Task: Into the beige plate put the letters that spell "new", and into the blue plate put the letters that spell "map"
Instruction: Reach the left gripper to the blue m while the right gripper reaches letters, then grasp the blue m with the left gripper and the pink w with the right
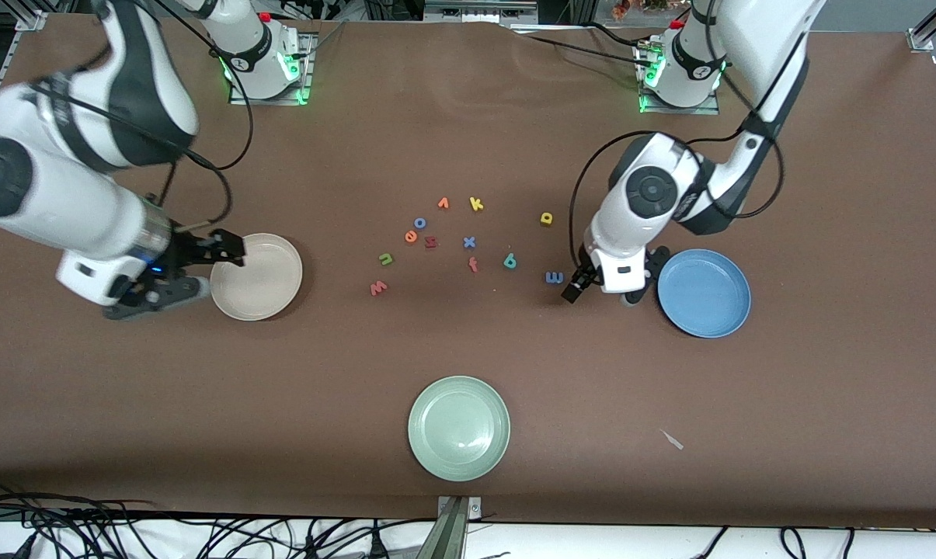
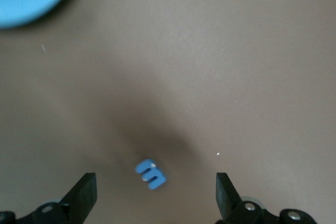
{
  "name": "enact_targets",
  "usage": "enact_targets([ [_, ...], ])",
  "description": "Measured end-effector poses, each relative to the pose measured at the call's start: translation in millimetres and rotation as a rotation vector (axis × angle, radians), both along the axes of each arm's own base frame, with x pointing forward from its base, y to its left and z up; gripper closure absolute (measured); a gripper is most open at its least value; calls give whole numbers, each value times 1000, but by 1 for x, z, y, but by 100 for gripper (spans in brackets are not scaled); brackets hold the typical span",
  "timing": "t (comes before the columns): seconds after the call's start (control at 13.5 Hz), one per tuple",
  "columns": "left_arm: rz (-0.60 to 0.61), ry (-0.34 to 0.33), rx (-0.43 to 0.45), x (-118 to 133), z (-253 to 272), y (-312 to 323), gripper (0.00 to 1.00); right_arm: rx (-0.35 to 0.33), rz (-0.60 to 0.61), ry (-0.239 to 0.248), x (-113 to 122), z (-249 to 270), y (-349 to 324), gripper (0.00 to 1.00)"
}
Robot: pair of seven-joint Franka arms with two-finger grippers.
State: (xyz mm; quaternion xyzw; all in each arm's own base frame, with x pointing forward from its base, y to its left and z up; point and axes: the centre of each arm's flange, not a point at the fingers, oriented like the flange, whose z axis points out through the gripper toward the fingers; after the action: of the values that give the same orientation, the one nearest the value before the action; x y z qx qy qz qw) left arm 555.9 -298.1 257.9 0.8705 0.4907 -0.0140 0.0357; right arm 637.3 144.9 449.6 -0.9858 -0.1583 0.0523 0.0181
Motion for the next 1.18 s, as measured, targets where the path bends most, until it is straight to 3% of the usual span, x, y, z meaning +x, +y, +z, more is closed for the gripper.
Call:
enact_targets([
  [0.15, 107, 7, 17, -3, -25, -7, 0, 17, 7, 12, 1, -12, 13, 0],
  [0.37, 241, 12, -10, -5, -45, -14, 0, 92, -76, 9, 0, -3, 33, 0],
  [0.59, 280, 32, -11, -11, -60, -26, 0, 107, -77, -1, -10, -6, 76, 0],
  [0.81, 296, 54, -4, -15, -73, -27, 2, 107, -81, -36, -38, -39, 153, 0],
  [0.96, 303, 67, 1, -17, -81, -27, 7, 93, -88, -69, -59, -77, 189, 0],
  [1.04, 307, 73, 4, -18, -85, -27, 15, 79, -75, -68, -67, -94, 196, 0],
  [1.11, 316, 79, 6, -19, -88, -27, 15, 69, -56, -61, -70, -107, 197, 0],
  [1.18, 321, 82, 7, -20, -90, -27, 25, 62, -25, -54, -70, -116, 195, 0],
])
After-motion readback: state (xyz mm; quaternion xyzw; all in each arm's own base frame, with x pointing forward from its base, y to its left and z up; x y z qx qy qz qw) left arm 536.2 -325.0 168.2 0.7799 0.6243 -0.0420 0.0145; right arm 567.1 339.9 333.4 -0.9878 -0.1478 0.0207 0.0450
